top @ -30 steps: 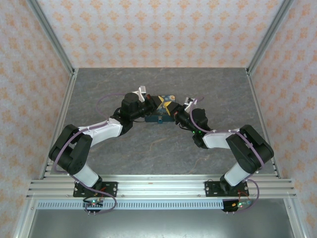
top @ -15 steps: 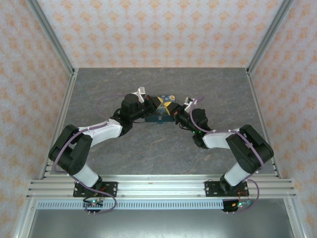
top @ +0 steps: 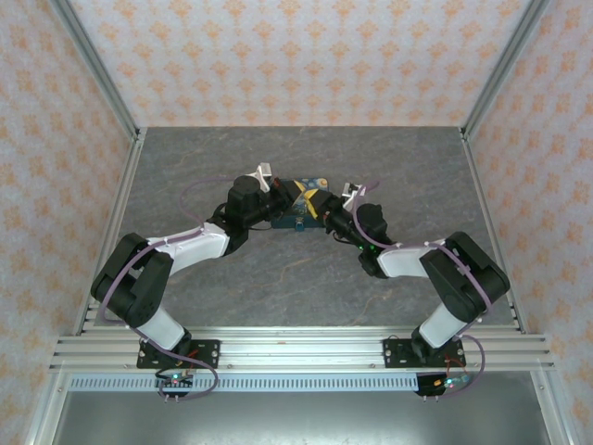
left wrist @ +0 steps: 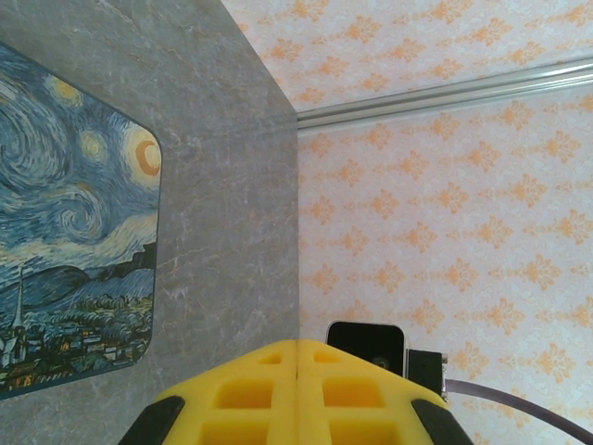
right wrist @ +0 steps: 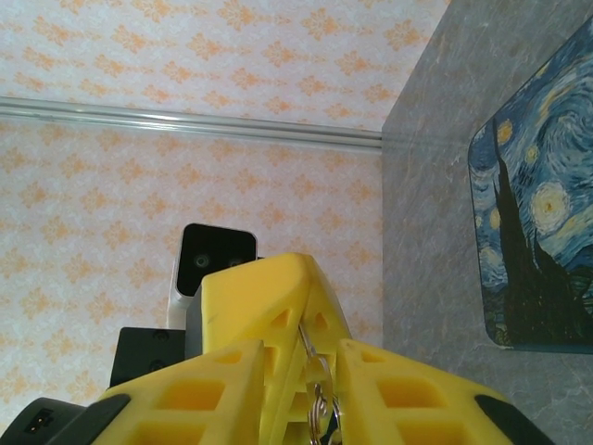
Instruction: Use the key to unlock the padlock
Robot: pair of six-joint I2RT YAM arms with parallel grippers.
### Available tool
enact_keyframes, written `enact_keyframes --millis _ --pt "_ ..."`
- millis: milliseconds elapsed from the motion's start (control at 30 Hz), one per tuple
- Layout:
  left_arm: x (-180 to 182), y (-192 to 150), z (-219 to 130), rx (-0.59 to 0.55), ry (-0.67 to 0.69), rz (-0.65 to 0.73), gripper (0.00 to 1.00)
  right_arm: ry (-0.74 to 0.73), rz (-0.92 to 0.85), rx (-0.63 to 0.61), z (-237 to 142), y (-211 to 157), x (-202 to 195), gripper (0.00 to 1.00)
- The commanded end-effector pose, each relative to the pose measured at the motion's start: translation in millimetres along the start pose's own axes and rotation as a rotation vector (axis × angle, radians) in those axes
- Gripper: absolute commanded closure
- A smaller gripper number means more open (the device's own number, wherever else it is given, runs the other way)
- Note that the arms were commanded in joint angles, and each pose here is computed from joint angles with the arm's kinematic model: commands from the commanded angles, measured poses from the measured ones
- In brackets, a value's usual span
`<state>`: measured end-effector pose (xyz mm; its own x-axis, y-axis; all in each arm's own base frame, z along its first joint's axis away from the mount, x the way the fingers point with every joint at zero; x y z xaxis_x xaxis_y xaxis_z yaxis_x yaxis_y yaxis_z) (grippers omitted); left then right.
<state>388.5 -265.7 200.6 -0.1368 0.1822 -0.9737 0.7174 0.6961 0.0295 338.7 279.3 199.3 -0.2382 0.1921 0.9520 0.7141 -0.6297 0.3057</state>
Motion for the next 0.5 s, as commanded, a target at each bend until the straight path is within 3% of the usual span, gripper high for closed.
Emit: enact_keyframes --millis 0,467 --pt "-11.5 1.3 -2.9 -0.023 -0.037 0.004 1.00 0.072 -0.018 0.002 6.8 0.4 17.8 0.73" --pt "-8.1 1.2 -6.5 -0.031 -0.033 0.003 1.00 0.036 -0.008 -0.054 2.9 8.1 7.7 0.90"
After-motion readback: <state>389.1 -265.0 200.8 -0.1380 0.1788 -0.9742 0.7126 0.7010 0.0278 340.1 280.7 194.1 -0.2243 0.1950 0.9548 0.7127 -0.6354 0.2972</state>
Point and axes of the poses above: each hand's point on the last joint's axis, 136 mm out from that joint toward the fingers, its own z axis out along the fingers, its own x axis along the line the jaws close on, y = z × x, the point moved 1 cm from there along -z, back along the fingers, and after that the axes turned 11 degrees about -z, right-handed, at the moved point
